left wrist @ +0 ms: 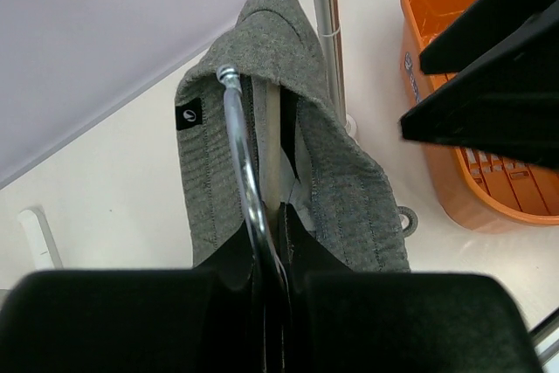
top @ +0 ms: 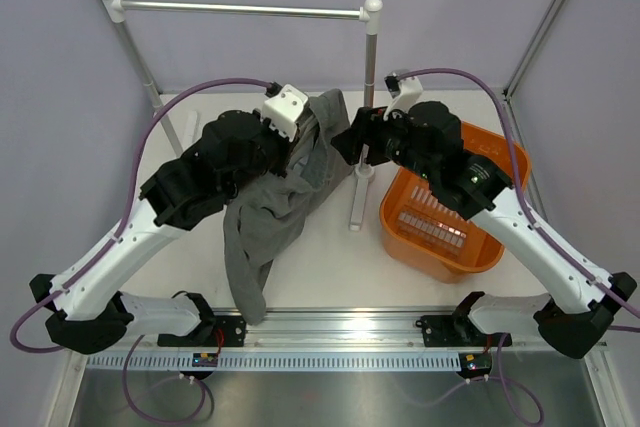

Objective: Remove the shorts from the hanger

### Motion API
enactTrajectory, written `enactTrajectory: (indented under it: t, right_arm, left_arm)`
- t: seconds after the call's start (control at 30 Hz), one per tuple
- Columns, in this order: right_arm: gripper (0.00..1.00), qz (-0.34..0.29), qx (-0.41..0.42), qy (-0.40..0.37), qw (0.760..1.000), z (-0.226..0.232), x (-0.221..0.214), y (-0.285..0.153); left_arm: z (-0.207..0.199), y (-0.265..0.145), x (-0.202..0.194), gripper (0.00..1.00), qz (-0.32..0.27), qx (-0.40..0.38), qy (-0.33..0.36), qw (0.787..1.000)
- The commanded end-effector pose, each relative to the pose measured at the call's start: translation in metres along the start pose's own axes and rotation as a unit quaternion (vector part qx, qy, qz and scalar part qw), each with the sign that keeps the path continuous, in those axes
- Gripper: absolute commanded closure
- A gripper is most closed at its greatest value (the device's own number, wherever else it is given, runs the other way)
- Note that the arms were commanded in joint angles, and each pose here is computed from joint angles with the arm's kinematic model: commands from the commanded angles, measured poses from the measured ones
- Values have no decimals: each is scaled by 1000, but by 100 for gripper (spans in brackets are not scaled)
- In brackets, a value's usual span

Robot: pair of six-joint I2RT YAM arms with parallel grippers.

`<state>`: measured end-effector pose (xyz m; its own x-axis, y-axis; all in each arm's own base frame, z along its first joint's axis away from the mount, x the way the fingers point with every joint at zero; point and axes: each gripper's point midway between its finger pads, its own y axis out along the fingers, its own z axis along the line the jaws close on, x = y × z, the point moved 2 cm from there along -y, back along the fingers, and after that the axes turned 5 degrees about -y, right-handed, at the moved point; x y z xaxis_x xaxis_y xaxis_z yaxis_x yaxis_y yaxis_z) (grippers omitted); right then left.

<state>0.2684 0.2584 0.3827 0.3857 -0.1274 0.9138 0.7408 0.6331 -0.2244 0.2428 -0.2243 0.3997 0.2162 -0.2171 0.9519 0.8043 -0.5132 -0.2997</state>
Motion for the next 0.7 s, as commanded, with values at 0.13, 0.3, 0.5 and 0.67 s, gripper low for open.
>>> enactTrajectory:
  t: [0.13,0.3,0.5,0.67]
  right_arm:
    - [27,-22,-36,-26,999,9,10,7]
    - [28,-12,-45,-34,998,12,6,13]
    - [30,-5,-53,-39,998,11,1,22]
    - [41,0,-63,-42,997,9,0,31]
  left_arm:
    - [-1,-1,29,100,-51,34,2,998]
    - [-8,2,28,100,-50,27,5,998]
    - [-10,-1,30,100,-51,24,7,998]
    - [-13,-3,30,100,-49,19,9,999]
